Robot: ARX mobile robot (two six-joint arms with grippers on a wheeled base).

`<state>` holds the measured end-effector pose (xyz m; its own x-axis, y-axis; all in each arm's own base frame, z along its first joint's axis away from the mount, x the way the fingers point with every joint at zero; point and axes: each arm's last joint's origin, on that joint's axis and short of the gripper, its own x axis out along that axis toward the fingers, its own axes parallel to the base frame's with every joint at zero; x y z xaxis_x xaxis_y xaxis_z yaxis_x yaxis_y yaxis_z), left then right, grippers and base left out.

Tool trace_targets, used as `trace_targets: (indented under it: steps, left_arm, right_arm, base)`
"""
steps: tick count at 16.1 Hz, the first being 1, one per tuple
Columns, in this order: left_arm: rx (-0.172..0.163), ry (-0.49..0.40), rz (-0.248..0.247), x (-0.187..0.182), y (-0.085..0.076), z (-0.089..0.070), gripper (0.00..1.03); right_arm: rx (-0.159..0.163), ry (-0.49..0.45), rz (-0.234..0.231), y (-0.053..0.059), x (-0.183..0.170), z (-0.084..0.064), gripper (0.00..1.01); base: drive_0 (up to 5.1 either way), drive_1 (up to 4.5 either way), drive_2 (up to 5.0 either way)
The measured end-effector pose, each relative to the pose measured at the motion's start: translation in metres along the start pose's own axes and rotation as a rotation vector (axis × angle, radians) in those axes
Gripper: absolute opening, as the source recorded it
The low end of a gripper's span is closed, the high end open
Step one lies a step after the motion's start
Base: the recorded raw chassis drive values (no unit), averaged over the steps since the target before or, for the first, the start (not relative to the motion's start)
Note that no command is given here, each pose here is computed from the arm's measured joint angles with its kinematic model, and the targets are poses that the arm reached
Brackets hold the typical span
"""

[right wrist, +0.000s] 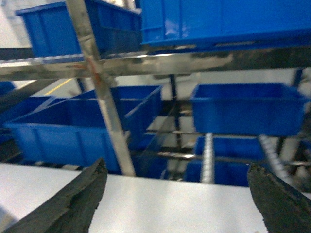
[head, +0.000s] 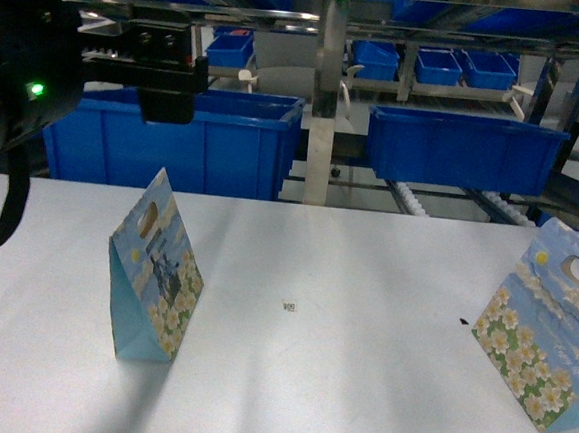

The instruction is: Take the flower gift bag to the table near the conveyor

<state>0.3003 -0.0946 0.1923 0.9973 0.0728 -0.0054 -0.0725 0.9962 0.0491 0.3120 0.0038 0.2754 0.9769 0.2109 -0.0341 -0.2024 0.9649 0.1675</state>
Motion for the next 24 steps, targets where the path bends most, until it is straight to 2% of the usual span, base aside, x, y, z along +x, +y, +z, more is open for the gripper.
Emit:
trace_targets:
  steps: [1, 2, 4, 6, 7, 8, 9, 10, 13, 14, 18, 24]
  left_arm:
    - [-0.016, -0.002, -0.038, -0.008, 0.008, -0.003, 0.79]
    - [-0.025, -0.003, -0.063, -0.024, 0.024, -0.006, 0.66]
    - [-0.041, -0.014, -0.059, -0.043, 0.042, -0.008, 0.48]
    - [-0.04, 0.001, -0.069, -0.061, 0.054, -0.016, 0.3]
    - [-0.038, 0.011, -0.076, -0.075, 0.063, -0.021, 0.14]
    - [-0.05, -0.032, -0.069, -0.103, 0.081, -0.027, 0.02]
    - [-0.044, 0.012, -0.07, -0.124, 0.09, -0.036, 0.02]
    - [-0.048, 0.015, -0.054, -0.137, 0.105, -0.037, 0.02]
    - [-0.048, 0.003, -0.073, -0.149, 0.104, -0.035, 0.02]
    - [-0.048, -0.002, -0.074, -0.153, 0.104, -0.033, 0.02]
    - [-0.048, -0.007, -0.073, -0.156, 0.105, -0.031, 0.02]
    - [-0.048, -0.014, -0.073, -0.16, 0.105, -0.029, 0.02]
  right_arm:
    - [-0.051, -0.043, -0.075, 0.001, -0.009, -0.006, 0.79]
    - [-0.104, -0.066, -0.164, 0.001, -0.027, -0.021, 0.66]
    - [-0.137, -0.069, -0.204, 0.0, -0.048, -0.037, 0.48]
    - [-0.149, -0.057, -0.208, 0.002, -0.066, -0.053, 0.29]
    - [-0.157, -0.047, -0.209, 0.003, -0.081, -0.065, 0.13]
    - [-0.161, -0.045, -0.209, 0.007, -0.111, -0.085, 0.02]
    - [-0.161, -0.043, -0.209, 0.009, -0.132, -0.097, 0.02]
    - [-0.161, -0.043, -0.21, 0.011, -0.147, -0.104, 0.02]
    - [-0.161, -0.042, -0.21, 0.013, -0.16, -0.11, 0.02]
    - [-0.164, -0.076, -0.207, 0.013, -0.164, -0.114, 0.02]
    - [-0.161, -0.041, -0.21, 0.013, -0.167, -0.12, 0.02]
    - [-0.162, -0.049, -0.209, 0.014, -0.17, -0.118, 0.02]
  base:
    - [0.0, 0.0, 0.0]
    - [0.0, 0.0, 0.0]
    - [0.0, 0.0, 0.0]
    - [0.0, 0.0, 0.0]
    - [0.0, 0.0, 0.0]
    - [0.0, 0.0, 0.0]
    - [0.0, 0.0, 0.0]
    - [0.0, 0.0, 0.0]
    - [0.0, 0.0, 0.0]
    - [0.0, 0.0, 0.0]
    - [0.0, 0.0, 0.0]
    - [0.0, 0.0, 0.0]
